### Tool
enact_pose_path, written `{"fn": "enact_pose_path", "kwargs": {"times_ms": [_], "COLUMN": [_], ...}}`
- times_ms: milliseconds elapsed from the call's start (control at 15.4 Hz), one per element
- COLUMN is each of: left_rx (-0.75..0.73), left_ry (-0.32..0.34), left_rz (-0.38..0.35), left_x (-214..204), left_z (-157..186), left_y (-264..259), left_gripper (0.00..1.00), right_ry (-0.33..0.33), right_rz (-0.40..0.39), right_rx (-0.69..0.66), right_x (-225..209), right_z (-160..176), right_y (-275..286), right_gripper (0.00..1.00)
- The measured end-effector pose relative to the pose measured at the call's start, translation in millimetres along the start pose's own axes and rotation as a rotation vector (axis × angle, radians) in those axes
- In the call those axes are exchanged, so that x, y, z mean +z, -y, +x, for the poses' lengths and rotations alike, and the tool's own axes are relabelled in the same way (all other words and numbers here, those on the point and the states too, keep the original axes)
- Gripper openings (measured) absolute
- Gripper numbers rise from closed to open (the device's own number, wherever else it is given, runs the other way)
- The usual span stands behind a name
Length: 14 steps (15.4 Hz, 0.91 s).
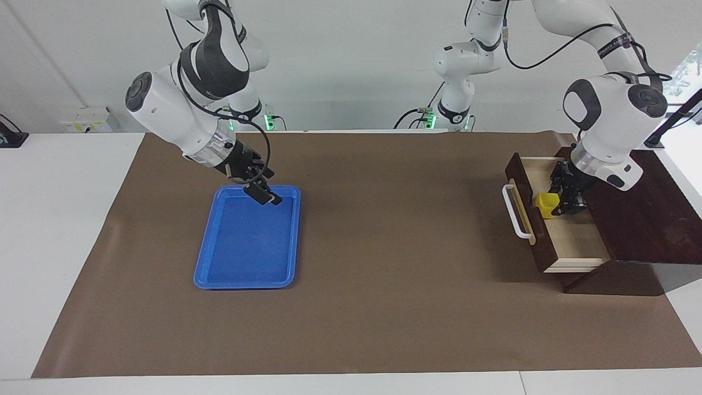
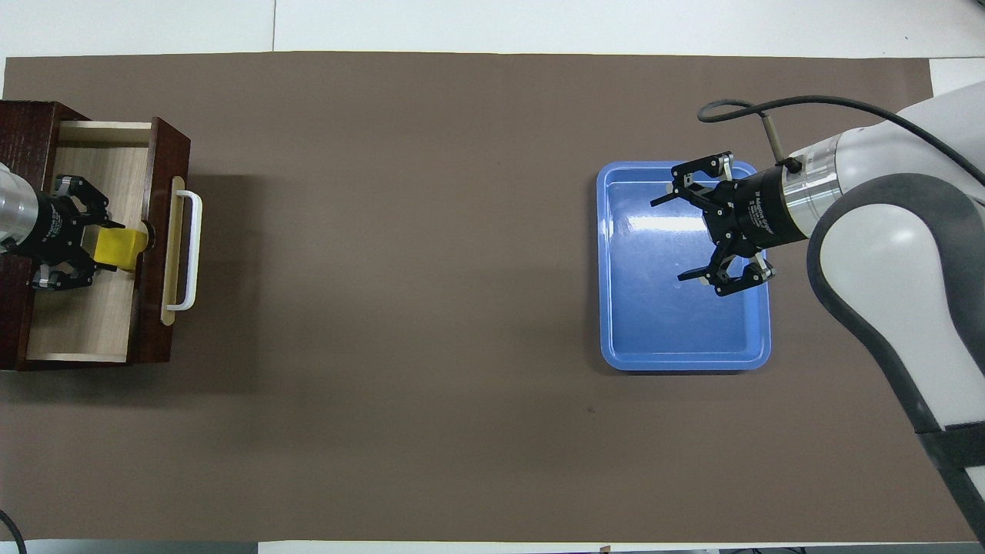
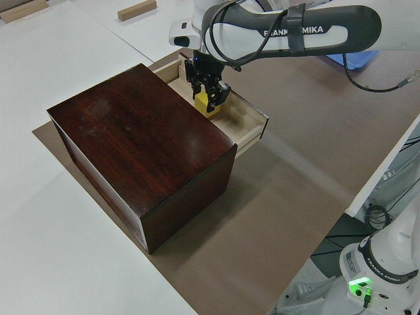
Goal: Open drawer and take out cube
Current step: 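Grasp the yellow cube with the left gripper and lift it, then carry the cube toward the right gripper while the right gripper reaches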
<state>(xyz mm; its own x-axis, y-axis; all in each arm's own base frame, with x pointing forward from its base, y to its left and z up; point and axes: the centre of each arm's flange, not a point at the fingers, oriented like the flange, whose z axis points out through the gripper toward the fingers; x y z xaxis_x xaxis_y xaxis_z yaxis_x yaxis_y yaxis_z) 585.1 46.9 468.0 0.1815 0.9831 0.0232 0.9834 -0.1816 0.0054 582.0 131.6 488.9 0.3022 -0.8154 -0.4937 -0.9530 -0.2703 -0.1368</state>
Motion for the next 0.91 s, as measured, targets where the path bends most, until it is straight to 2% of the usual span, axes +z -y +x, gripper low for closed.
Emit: {"fn": "enact_pose_path", "kwargs": {"times_ms": [195, 325, 455, 715, 910], "left_rx": [0.004, -0.002, -0.027, -0.119, -0.182], "left_ry": [0.006, 0.017, 0.021, 0.012, 0.006], "left_rz": [0.009, 0.025, 0.054, 0.065, 0.062], "left_x": [-41, -66, -72, -71, -73], "left_z": [-2, -21, -63, -161, -212], "left_y": [-8, -19, -32, -49, -47], "left_gripper": [0.55, 0.55, 0.55, 0.55, 0.55], "right_ry": [0.003, 0.002, 0.001, 0.001, 0.022], "right_rz": [0.005, 0.010, 0.011, 0.012, 0.018], "right_rx": [0.021, 0.028, 0.030, 0.030, 0.042], "right_x": [14, 16, 15, 15, 15], "right_z": [-9, -10, -8, -8, -10], "right_y": [5, 6, 6, 6, 7], "right_gripper": [1.00, 1.00, 1.00, 1.00, 1.00]}}
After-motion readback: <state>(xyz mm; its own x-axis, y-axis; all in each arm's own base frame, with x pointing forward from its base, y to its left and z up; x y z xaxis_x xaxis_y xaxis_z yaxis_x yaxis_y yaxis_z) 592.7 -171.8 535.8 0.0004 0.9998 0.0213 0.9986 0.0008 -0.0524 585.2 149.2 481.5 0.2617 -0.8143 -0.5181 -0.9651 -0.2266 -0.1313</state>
